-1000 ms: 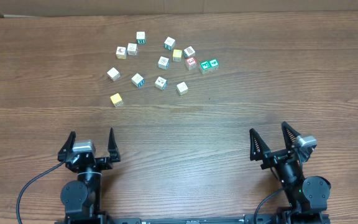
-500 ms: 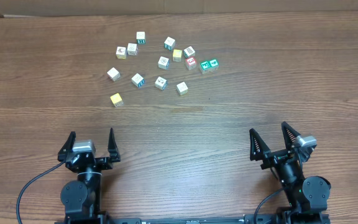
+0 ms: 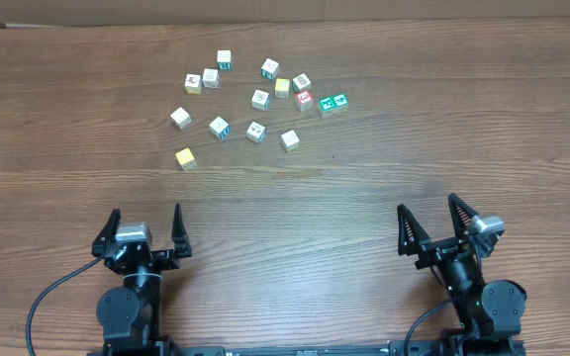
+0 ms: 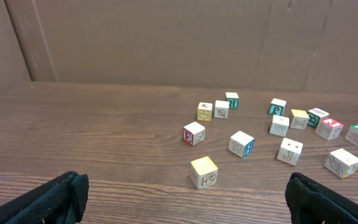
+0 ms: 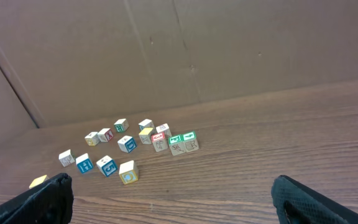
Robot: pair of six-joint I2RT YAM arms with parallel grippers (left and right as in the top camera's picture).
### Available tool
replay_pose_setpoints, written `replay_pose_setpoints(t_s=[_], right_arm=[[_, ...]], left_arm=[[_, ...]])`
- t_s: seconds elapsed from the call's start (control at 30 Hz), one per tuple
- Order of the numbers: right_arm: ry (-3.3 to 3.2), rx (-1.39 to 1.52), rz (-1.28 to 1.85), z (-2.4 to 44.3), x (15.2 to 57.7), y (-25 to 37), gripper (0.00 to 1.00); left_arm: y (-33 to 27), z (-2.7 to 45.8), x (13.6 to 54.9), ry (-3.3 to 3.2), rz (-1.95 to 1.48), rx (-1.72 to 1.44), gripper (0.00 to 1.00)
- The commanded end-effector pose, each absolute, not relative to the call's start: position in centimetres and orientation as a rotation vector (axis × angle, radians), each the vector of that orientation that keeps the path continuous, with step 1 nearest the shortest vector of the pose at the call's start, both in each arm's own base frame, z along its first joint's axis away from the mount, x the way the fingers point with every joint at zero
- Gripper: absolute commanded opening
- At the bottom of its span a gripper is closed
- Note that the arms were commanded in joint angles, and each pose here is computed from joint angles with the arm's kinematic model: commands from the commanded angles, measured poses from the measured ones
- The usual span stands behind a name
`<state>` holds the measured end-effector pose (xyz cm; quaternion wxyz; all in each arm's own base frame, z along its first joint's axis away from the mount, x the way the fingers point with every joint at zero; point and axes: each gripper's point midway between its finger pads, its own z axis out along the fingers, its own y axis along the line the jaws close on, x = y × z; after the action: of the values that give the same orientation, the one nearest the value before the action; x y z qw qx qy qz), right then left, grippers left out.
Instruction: Form a horizontal line
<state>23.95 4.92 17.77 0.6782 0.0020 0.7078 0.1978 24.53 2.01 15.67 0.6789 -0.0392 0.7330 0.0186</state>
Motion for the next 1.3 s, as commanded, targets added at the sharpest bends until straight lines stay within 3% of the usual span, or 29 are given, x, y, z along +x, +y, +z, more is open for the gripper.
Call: replay_pose_setpoints(t_s=[0.0,0.7,1.0,1.27], right_arm=[[1.590,-0.004,0.448,17.5,23.9,5.1,1.00],[1.591,-0.004,0.448,17.5,23.9,5.1,1.00],[1.591,-0.004,0.448,17.5,23.9,5.1,1.00],[1.591,-0.004,0.448,17.5,23.9,5.1,1.00]], left_arm=[[1.6,15.4,24.6,1.653,0.029,-0.071,1.00],[1.5,15.5,24.6,1.653,0.015,-0.071,0.99],[-2.8,16.1,24.3,1.611,-0.747,-0.482,1.00],[-3.0,16.4,24.3,1.577,-0.878,-0.605,1.00]])
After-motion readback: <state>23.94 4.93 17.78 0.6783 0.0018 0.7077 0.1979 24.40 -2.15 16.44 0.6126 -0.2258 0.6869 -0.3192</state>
